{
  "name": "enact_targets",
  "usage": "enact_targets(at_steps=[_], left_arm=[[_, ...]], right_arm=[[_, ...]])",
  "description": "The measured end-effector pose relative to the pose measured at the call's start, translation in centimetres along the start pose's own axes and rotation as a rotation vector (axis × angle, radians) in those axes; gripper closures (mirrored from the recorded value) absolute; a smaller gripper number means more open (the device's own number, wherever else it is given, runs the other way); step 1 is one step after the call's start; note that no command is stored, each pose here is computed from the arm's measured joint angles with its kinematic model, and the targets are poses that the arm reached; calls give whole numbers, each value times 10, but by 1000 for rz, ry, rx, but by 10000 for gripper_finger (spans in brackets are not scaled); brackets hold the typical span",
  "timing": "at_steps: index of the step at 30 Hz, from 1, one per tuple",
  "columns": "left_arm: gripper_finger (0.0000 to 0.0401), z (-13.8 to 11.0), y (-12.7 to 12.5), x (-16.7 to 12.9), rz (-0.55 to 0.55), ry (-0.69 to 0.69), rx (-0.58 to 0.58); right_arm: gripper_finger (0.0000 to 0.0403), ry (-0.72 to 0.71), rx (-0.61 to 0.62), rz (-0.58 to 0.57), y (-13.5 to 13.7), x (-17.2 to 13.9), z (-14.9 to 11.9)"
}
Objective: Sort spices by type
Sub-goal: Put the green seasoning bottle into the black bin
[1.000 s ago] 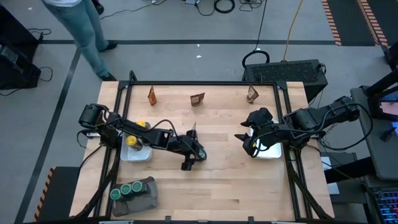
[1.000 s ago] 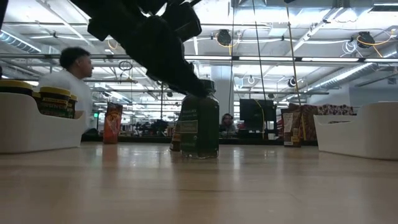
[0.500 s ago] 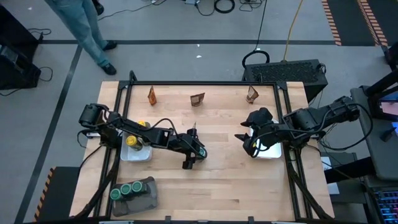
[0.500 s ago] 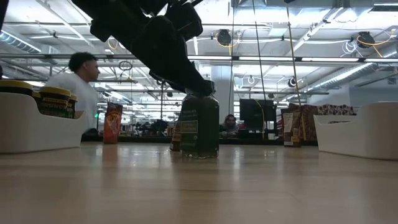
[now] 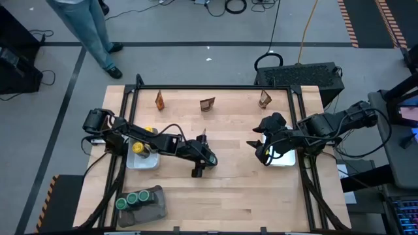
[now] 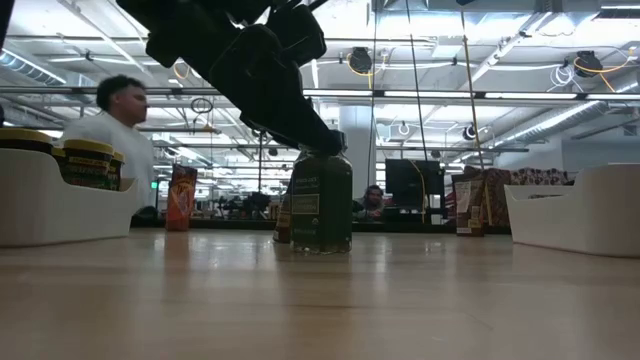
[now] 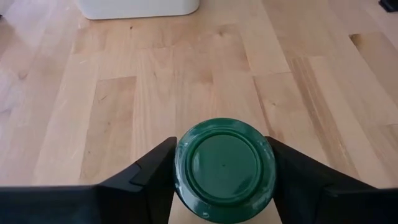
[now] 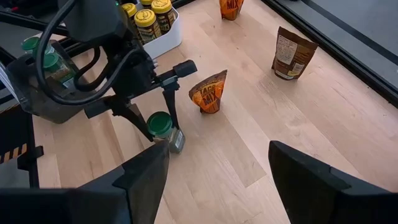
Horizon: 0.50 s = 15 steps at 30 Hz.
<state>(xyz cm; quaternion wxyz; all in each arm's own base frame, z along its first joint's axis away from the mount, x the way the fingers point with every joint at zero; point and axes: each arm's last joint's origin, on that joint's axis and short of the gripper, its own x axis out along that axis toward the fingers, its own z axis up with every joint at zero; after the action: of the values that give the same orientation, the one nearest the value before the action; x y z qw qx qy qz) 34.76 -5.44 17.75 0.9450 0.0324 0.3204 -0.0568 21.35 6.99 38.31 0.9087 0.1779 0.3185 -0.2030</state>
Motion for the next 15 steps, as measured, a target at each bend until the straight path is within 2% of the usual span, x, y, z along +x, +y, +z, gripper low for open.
enact_targets(at_steps=[7, 15], left_arm=[[191, 19, 10, -11, -12, -28, -39], [187, 53, 11, -66, -25, -104, -38]], right_arm=[[145, 0, -3, 0, 0, 0, 0], [145, 1, -11, 0, 0, 0, 0]])
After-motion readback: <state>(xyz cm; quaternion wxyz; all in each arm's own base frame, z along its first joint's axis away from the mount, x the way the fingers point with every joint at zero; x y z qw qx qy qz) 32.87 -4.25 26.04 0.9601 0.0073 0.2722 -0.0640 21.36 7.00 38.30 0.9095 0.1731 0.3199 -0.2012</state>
